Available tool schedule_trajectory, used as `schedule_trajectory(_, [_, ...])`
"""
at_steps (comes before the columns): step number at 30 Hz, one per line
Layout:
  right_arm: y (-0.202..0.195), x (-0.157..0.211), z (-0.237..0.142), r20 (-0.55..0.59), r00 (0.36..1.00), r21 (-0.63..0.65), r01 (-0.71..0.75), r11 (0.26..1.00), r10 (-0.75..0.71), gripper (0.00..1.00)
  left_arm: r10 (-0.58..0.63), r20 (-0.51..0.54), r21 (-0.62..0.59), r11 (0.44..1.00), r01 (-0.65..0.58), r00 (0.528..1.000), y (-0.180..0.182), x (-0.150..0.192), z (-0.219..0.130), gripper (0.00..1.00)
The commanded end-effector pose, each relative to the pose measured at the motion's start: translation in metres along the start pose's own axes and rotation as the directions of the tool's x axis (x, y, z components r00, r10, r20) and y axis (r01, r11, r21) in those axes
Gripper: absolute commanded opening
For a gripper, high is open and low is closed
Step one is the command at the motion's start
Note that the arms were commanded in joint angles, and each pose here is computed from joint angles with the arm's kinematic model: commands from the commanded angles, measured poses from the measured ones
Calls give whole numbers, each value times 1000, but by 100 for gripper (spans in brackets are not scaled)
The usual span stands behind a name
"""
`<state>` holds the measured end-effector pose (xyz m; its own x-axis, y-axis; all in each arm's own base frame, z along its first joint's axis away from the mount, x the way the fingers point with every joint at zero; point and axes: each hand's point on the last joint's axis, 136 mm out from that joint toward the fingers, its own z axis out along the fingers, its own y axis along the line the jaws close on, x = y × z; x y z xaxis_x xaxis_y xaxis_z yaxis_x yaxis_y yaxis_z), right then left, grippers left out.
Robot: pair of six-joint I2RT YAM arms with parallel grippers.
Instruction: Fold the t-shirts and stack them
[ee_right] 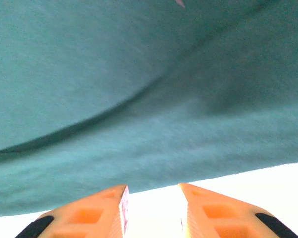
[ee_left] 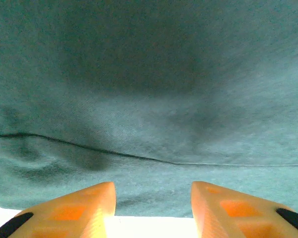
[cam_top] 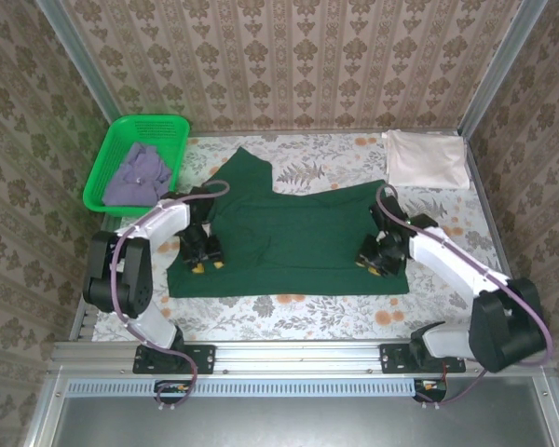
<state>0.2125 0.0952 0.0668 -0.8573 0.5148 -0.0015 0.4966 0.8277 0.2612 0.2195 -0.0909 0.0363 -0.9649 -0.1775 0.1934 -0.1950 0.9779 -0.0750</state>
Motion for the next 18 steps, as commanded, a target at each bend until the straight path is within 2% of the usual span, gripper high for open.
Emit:
schedule_trajectory(1, [-29, 4, 6, 4, 997, 82, -83, 993, 83, 32, -37, 2, 10, 999, 37, 999, -1, -4, 12, 45])
schedule_trajectory(4, [-42, 0, 21, 17, 992, 96, -123, 988, 122, 32, -68, -9, -43, 997, 68, 998, 11, 0, 26, 45])
schedule_trajectory(8, [-65, 13, 46, -61, 978, 166, -186, 968, 199, 32, -114, -25, -130, 985, 110, 993, 31, 11, 38, 45])
schedule_trajectory(10, [-71, 22, 47, -103, 972, 197, -187, 962, 210, 34, -130, -31, -154, 980, 124, 991, 37, 16, 41, 45])
schedule_trajectory(18, [-64, 46, 37, -206, 948, 146, -214, 966, 241, 33, -176, -34, -197, 966, 166, 984, 50, 32, 38, 47])
